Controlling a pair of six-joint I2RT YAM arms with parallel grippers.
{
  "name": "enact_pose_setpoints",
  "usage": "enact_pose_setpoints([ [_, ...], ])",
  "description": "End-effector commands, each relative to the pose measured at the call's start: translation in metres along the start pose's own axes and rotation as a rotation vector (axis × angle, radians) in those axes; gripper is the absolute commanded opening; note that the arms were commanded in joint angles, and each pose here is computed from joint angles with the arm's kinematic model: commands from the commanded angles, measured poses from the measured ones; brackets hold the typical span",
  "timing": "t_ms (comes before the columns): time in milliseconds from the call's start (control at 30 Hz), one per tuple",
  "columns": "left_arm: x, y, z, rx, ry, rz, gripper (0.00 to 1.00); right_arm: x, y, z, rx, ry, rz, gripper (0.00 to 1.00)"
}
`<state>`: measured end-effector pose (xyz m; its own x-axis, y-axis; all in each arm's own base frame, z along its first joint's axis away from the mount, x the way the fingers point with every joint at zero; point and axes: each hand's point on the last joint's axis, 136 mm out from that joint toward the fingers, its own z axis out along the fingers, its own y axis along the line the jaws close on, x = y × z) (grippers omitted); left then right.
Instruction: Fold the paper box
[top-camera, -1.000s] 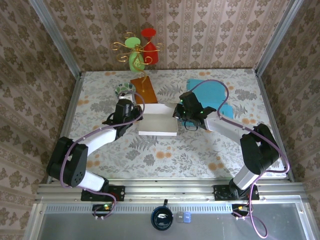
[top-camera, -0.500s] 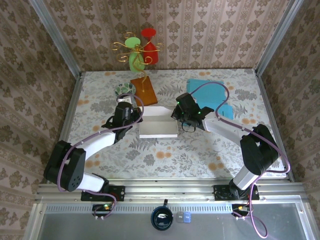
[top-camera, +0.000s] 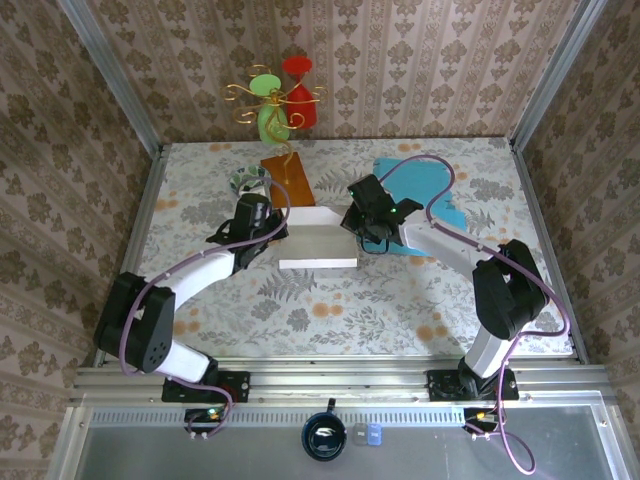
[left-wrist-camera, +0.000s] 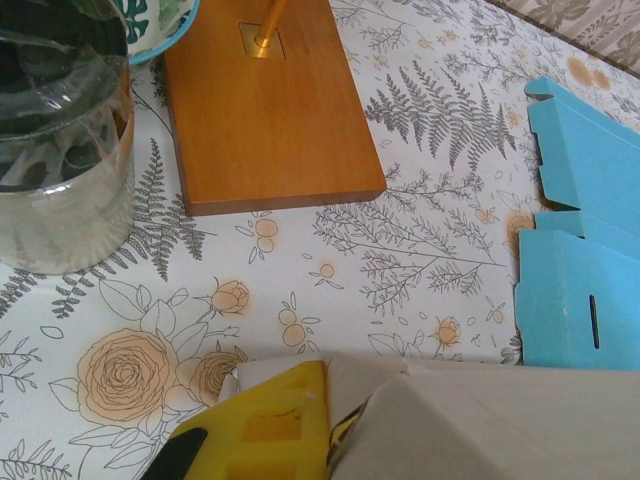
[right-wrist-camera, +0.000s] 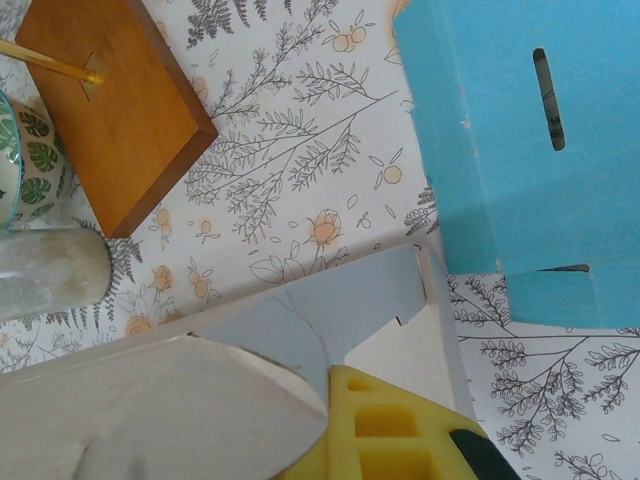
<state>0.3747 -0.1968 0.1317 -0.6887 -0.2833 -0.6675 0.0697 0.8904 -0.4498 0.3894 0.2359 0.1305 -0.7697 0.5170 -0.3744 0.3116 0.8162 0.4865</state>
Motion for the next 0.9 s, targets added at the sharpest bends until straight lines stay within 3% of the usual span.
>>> enact_pose_setpoints([
  [0, -0.009, -0.012, 0.001, 0.049, 0.005, -0.045, 0.05, 0.004, -0.002, 0.003, 0.014, 0.040, 0.035, 0.00],
  [300, 0.020, -0.007, -0.004, 0.091, 0.000, 0.025, 0.04, 0.025, -0.015, 0.003, 0.015, 0.085, -0.025, 0.00],
  [433, 0.037, 0.001, -0.011, 0.084, -0.005, 0.068, 0.03, 0.046, -0.027, 0.002, 0.018, 0.164, -0.078, 0.01],
  [700, 0.057, 0.013, -0.025, 0.066, -0.017, 0.099, 0.03, 0.078, -0.019, -0.027, -0.063, 0.323, -0.182, 0.35],
  [867, 0.068, 0.015, -0.028, 0.043, -0.011, 0.123, 0.02, 0.094, -0.015, -0.047, -0.101, 0.425, -0.199, 0.46],
])
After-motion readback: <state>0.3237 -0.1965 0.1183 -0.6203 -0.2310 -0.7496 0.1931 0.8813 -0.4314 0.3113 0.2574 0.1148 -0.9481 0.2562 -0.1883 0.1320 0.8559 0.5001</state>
